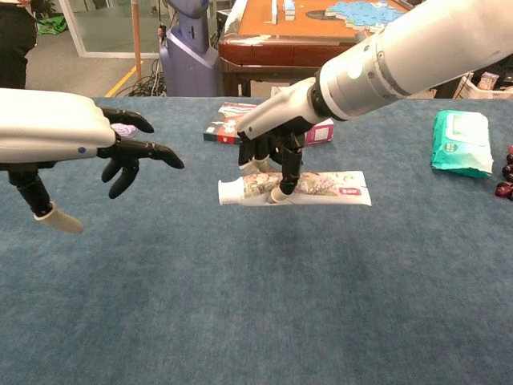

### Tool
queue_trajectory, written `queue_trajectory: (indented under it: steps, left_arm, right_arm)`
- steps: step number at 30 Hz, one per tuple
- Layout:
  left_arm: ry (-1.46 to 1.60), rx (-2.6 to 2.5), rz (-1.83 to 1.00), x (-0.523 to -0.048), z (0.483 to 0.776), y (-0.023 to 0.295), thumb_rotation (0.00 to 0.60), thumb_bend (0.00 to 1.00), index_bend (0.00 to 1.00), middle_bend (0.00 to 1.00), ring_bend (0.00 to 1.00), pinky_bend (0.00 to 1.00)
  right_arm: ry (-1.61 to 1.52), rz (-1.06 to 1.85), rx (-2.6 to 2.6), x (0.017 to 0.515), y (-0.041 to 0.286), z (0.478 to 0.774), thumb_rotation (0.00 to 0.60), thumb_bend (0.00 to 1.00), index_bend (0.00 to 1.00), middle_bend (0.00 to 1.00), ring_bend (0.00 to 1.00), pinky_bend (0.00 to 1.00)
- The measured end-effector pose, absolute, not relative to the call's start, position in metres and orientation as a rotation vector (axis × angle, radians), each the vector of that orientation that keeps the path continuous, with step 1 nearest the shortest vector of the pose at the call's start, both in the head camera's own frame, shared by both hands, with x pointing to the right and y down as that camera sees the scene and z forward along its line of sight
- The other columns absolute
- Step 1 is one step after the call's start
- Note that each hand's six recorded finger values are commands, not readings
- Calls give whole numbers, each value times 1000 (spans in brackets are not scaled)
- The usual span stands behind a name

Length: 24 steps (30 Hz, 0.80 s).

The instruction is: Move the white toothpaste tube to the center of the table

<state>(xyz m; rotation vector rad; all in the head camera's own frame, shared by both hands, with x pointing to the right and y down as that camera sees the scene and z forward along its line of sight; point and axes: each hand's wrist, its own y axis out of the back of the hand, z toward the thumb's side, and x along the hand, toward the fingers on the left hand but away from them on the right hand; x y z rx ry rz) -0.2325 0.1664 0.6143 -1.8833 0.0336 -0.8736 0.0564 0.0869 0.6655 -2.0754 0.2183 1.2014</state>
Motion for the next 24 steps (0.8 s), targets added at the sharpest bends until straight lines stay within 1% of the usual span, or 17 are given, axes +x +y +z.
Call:
queue_trajectory:
  steps: [9, 24]
  left_arm:
    - [-33, -1857, -832, -212, 621, 171, 600, 111, 68, 508, 467, 33]
    - [-106, -1797, -810, -205, 631, 176, 600, 111, 68, 508, 467, 33]
  right_arm:
    - [234, 1203, -2083, 46, 91, 670, 600, 1000, 905, 799, 692, 441]
    - [252, 1196, -2098, 41, 97, 670, 600, 1000, 916, 804, 696, 441]
